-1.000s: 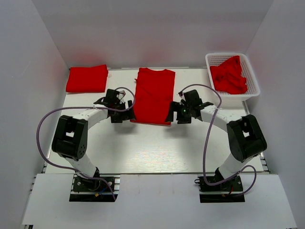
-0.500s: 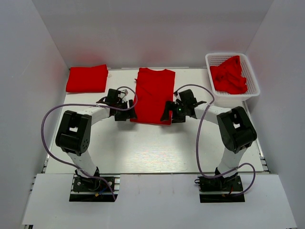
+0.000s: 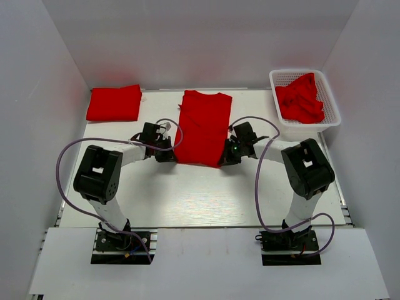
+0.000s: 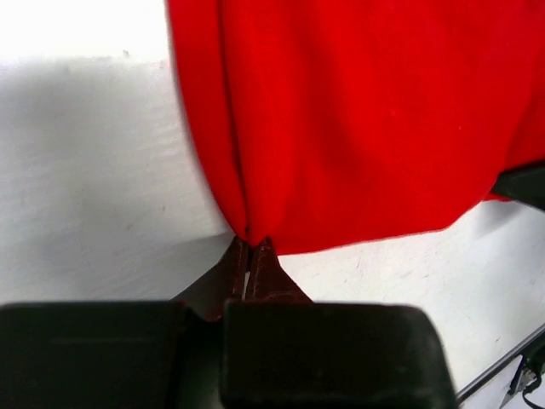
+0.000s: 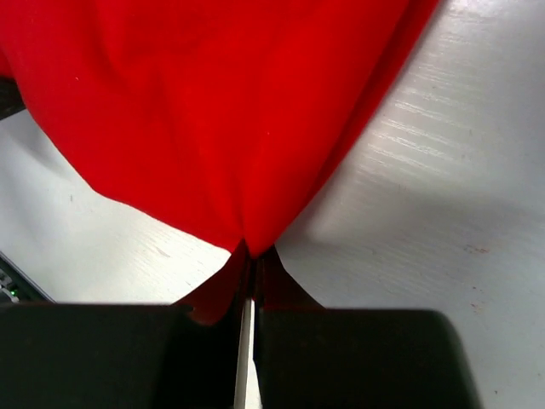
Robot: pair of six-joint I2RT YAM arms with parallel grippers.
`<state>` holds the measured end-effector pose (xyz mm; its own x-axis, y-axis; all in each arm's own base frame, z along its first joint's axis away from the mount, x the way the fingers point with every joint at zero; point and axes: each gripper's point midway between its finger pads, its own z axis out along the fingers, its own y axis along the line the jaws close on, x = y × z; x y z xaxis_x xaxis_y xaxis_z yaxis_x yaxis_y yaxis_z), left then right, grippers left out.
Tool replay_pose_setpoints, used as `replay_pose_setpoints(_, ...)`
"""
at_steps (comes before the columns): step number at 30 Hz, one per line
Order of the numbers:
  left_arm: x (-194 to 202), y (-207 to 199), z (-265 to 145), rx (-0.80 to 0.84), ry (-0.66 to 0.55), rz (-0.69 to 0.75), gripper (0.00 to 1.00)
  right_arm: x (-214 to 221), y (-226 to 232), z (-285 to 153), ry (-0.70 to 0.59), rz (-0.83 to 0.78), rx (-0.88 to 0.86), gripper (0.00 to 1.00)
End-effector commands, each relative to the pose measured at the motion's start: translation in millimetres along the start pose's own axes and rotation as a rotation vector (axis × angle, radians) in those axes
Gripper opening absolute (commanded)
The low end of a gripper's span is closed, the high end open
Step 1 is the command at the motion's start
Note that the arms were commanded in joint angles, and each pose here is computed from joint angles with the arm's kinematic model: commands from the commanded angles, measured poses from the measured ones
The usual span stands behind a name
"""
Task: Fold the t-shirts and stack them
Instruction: Grab one side of the 2/3 rectangular tshirt with both arms
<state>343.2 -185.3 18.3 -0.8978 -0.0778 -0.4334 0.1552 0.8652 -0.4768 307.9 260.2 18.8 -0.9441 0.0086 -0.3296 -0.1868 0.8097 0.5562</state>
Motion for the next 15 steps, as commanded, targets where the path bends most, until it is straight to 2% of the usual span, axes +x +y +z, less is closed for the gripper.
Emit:
replay_pose_setpoints(1, 11, -8, -17, 0.008, -0.003, 0.011, 0.0, 6, 2, -10, -0.002, -0.007, 0.015, 0.0)
replay_pose_setpoints(4, 20, -10, -31, 0.007, -0.027, -0.049, 0.0, 15, 5, -25, 0.001, -0.034, 0.031, 0.0)
replay_pose_setpoints(8, 51, -31, -56, 0.106, -0.026, -0.069, 0.0, 37, 17, -57, 0.014, -0.078, 0.02, 0.0)
replay_pose_setpoints(10, 55, -44, -77, 0.143, -0.053, -0.068, 0.0, 65, 9, -66, 0.087, -0.071, 0.051, 0.0)
replay_pose_setpoints(11, 72, -48, -84, 0.158, -0.01, -0.071, 0.0, 67, 14, -76, 0.074, -0.089, 0.044, 0.0)
replay_pose_setpoints(13, 74, -63, -108, 0.207, -0.033, -0.043, 0.0, 91, 14, -90, 0.135, -0.084, 0.057, 0.0)
replay_pose_setpoints(15, 90, -66, -122, 0.206, 0.005, -0.048, 0.0, 104, 19, -106, 0.162, -0.06, 0.055, 0.0)
